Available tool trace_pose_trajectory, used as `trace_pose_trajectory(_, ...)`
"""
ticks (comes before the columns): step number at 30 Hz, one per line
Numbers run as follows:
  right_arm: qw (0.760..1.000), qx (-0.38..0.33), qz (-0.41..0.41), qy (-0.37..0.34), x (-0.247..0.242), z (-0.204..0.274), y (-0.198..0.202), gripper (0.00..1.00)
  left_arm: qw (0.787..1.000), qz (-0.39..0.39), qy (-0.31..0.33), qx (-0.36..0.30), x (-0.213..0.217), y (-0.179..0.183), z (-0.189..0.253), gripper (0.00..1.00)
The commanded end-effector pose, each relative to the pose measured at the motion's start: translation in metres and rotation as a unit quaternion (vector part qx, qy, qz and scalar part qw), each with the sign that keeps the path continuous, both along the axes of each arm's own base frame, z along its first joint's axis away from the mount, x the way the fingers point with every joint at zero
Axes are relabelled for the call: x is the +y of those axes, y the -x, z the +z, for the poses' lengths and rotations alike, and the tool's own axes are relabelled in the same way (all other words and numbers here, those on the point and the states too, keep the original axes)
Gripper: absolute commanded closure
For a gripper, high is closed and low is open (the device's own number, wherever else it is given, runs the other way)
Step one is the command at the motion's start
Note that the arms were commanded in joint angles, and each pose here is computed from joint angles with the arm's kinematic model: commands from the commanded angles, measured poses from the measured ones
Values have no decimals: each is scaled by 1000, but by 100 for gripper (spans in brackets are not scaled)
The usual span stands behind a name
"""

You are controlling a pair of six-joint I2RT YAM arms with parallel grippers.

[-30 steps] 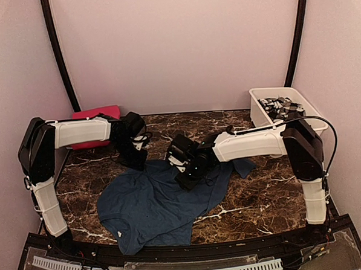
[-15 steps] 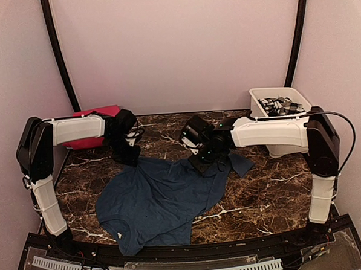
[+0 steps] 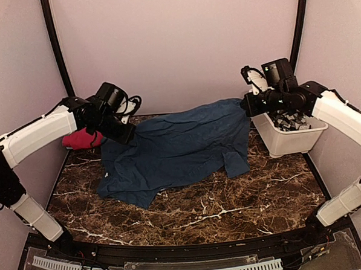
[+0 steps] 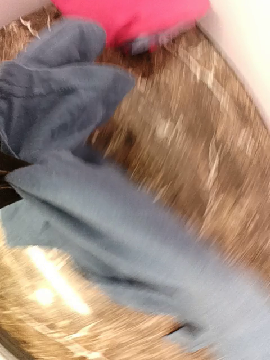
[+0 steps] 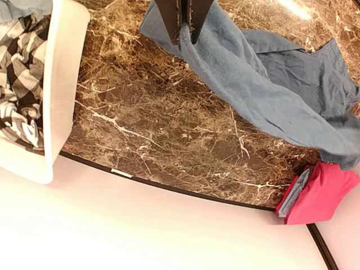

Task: Fold and stack the mixed laundry pile
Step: Pick up the crumpled T-shirt from the center of the board.

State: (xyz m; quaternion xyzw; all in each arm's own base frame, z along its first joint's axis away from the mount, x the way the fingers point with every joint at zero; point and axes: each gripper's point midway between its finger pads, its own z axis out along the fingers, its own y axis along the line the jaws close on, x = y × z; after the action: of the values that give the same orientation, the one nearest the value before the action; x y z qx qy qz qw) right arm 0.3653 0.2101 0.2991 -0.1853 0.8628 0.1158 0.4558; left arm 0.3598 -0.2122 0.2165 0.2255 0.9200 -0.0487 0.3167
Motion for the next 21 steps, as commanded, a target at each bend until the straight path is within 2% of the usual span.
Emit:
trace_pose_trajectory(1,999,27,-15,-25,-24,-21,25,100,983,-139,-55,107,-28,107,-76,98)
trace_pose_trajectory(2,999,34,-22,-24,-31,-26,30,100,973,-188,-25,131,-47,137,-76,94)
trace_pose_trajectory(4,998,42,-26,-27,-38,-34,40,100,962,-219,-4,164,-56,170,-81,79)
trace_pose_trajectory(5,998,46,-24,-28,-40,-38,44,100,963,-210,8,170,-55,176,-77,59)
trace_pose_trajectory(7,998,53,-17,-33,-40,-43,52,100,970,-194,27,141,-54,170,-64,38)
trace_pose_trajectory(9,997,62,-10,-39,-39,-47,58,100,982,-157,48,97,-43,147,-48,26)
trace_pose_trajectory(11,996,73,-1,-50,-35,-53,63,100,988,-111,79,77,-29,120,-32,22)
trace_pose_trajectory(14,995,81,1,-60,-34,-58,68,100,991,-59,109,57,-11,84,-15,21)
trace_pose_trajectory(17,994,87,-2,-61,-36,-64,72,100,991,-34,102,81,-5,60,-32,23)
trace_pose_trajectory(21,994,93,-9,-60,-40,-71,77,100,989,-38,81,117,-17,39,-62,28)
